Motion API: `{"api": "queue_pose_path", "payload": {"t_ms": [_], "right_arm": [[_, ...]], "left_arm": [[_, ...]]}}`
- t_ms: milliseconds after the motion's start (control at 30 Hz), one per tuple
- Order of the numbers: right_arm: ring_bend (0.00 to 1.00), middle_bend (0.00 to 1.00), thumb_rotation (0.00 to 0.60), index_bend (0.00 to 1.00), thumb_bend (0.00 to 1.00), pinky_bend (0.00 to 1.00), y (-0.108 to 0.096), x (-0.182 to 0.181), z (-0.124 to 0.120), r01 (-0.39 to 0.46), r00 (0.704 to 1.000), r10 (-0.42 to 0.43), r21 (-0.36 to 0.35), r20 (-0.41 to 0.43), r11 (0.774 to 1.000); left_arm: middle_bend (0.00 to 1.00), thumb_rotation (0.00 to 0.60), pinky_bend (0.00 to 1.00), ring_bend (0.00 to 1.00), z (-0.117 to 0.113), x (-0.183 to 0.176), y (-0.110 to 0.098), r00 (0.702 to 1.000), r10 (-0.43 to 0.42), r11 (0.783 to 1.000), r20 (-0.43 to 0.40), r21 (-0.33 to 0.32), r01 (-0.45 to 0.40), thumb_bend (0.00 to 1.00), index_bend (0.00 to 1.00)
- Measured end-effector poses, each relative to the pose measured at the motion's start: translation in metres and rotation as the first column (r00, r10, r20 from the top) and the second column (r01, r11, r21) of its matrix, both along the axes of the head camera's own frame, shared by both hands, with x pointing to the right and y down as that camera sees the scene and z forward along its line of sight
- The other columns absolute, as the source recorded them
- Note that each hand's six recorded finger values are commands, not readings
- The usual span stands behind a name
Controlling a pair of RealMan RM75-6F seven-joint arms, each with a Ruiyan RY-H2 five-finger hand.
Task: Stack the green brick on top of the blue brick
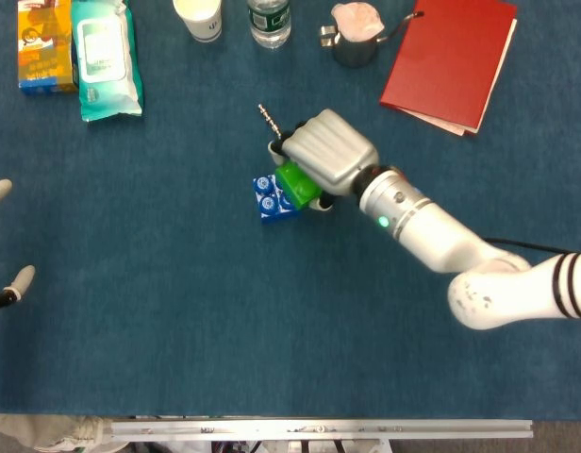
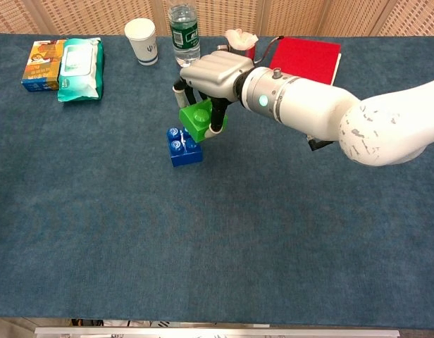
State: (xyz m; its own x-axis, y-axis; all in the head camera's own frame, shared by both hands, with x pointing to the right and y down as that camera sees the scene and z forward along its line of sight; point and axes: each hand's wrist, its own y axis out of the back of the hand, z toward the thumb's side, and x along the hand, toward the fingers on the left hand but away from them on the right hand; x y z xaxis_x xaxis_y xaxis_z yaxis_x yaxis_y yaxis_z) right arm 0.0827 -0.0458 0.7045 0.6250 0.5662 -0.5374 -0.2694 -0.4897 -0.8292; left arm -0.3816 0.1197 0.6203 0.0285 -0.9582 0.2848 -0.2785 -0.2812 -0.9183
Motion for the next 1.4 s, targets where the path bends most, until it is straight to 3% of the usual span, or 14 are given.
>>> {"api": "queue_pose_path", "payload": {"t_ms": [1400], "right_arm": [[0.43,0.52,0.600,0.53,0.24,0.50,0.016,-0.045,0.017,-0.115,0.990,0.113,-0.019,-0.088,0.993]], "left_arm": [[0.21,0.600,0.20,0.18,0.005,0.003,0.001,0.999,0.030,0.999,-0.014,-0.024,-0.030,0.22,0.13]]}}
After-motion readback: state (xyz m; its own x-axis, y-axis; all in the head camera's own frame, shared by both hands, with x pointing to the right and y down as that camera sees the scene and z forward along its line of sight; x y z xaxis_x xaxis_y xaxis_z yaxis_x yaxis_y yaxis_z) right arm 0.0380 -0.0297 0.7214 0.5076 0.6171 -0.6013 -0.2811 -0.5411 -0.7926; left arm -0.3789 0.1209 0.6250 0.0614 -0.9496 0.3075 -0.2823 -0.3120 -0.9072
